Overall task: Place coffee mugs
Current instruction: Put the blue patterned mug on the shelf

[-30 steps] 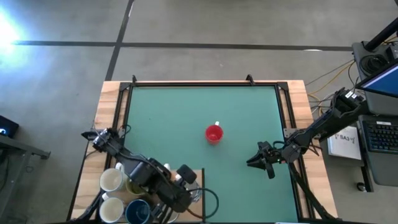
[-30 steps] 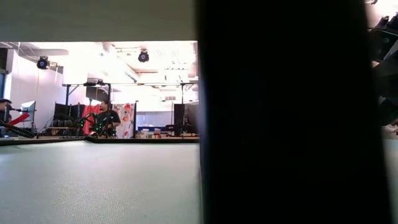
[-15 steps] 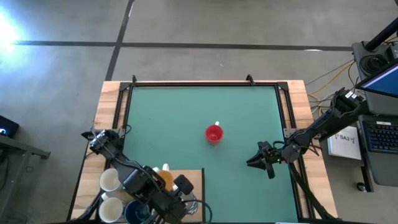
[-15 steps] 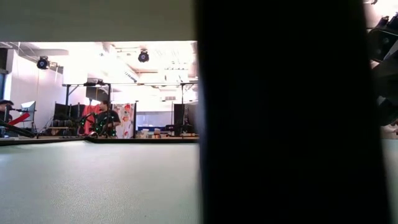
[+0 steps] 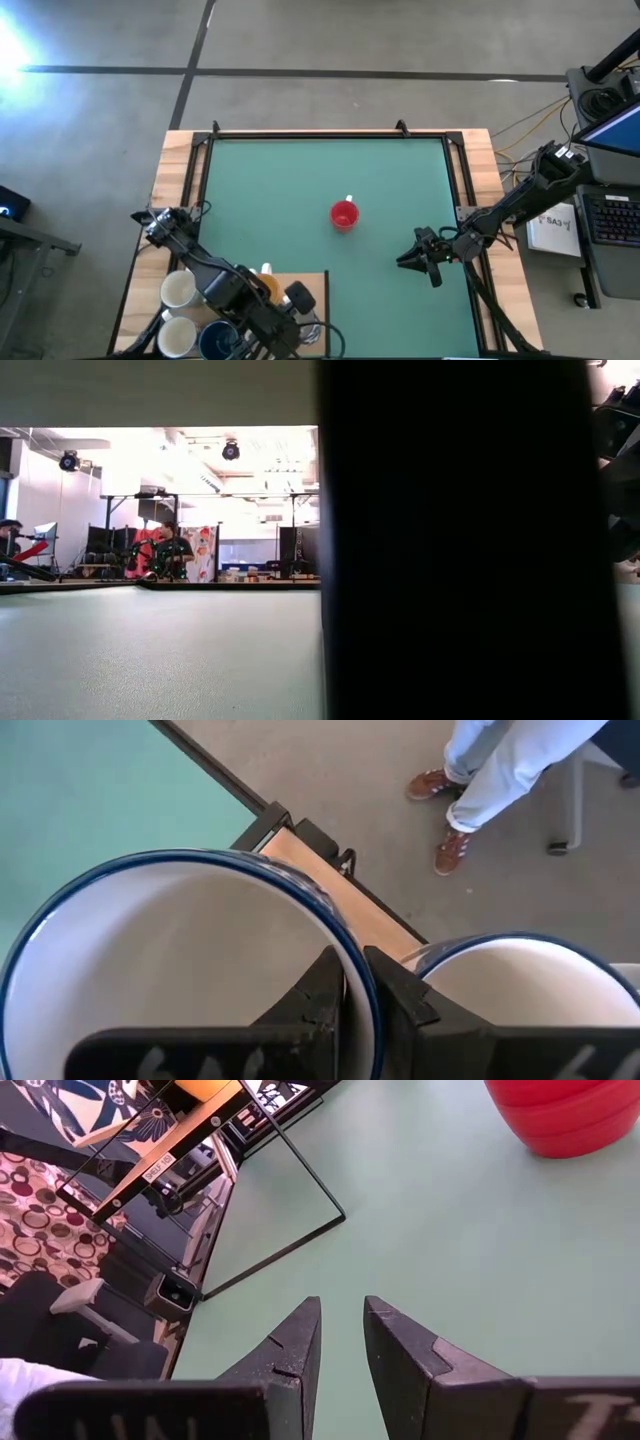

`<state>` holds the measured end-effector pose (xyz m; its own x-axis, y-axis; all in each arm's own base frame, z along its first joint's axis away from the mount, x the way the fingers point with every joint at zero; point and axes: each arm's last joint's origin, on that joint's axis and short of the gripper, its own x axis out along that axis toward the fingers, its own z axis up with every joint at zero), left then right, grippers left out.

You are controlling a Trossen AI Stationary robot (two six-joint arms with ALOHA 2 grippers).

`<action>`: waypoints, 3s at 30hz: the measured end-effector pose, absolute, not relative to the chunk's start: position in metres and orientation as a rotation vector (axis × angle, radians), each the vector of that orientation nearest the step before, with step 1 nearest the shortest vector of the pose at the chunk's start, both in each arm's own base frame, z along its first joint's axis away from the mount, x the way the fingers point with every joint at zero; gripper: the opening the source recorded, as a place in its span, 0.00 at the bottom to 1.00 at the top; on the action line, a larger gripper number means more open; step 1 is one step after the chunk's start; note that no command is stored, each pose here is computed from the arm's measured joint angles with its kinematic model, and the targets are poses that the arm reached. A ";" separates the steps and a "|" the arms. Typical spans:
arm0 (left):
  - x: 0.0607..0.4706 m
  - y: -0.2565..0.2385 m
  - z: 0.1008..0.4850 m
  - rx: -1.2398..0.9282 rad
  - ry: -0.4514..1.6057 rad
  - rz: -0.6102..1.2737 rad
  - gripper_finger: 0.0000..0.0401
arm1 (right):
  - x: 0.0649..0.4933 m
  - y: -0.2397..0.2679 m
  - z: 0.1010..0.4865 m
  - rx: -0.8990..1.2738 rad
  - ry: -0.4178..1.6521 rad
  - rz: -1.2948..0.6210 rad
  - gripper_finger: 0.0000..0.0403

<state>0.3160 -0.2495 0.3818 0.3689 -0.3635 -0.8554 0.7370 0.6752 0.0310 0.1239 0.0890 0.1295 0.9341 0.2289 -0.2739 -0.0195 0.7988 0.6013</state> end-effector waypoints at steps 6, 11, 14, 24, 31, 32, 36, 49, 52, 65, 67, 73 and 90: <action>0.321 -0.245 0.382 0.472 0.932 -0.742 0.03 | 0.124 0.089 0.129 0.634 0.345 0.136 0.17; 0.322 -0.247 0.383 0.442 0.916 -0.764 0.05 | 0.124 0.089 0.129 0.634 0.345 0.136 0.17; 0.322 -0.248 0.383 0.415 0.927 -0.762 0.05 | 0.124 0.089 0.129 0.634 0.346 0.136 0.17; 0.324 -0.247 0.379 0.404 0.942 -0.750 0.05 | 0.124 0.089 0.129 0.634 0.345 0.136 0.17; 0.331 -0.252 0.367 0.399 0.967 -0.774 0.05 | 0.124 0.089 0.129 0.635 0.345 0.136 0.17; 0.331 -0.252 0.367 0.406 0.971 -0.773 0.05 | 0.124 0.089 0.129 0.634 0.346 0.136 0.17; 0.331 -0.253 0.366 0.415 0.968 -0.780 0.05 | 0.124 0.089 0.129 0.634 0.346 0.136 0.17; 0.333 -0.248 0.366 0.440 0.965 -0.789 0.05 | 0.124 0.089 0.129 0.634 0.345 0.136 0.17; 0.333 -0.248 0.366 0.463 0.956 -0.803 0.05 | 0.124 0.089 0.129 0.634 0.346 0.136 0.17; 0.335 -0.239 0.364 0.510 0.989 -0.812 0.05 | 0.124 0.089 0.129 0.634 0.346 0.136 0.17; 0.335 -0.239 0.364 0.509 0.987 -0.810 0.05 | 0.124 0.089 0.129 0.634 0.346 0.136 0.17; 0.335 -0.236 0.363 0.509 1.014 -0.801 0.05 | 0.124 0.089 0.129 0.634 0.345 0.136 0.17; 0.339 -0.228 0.363 0.433 1.056 -0.729 0.05 | 0.124 0.089 0.129 0.634 0.346 0.136 0.17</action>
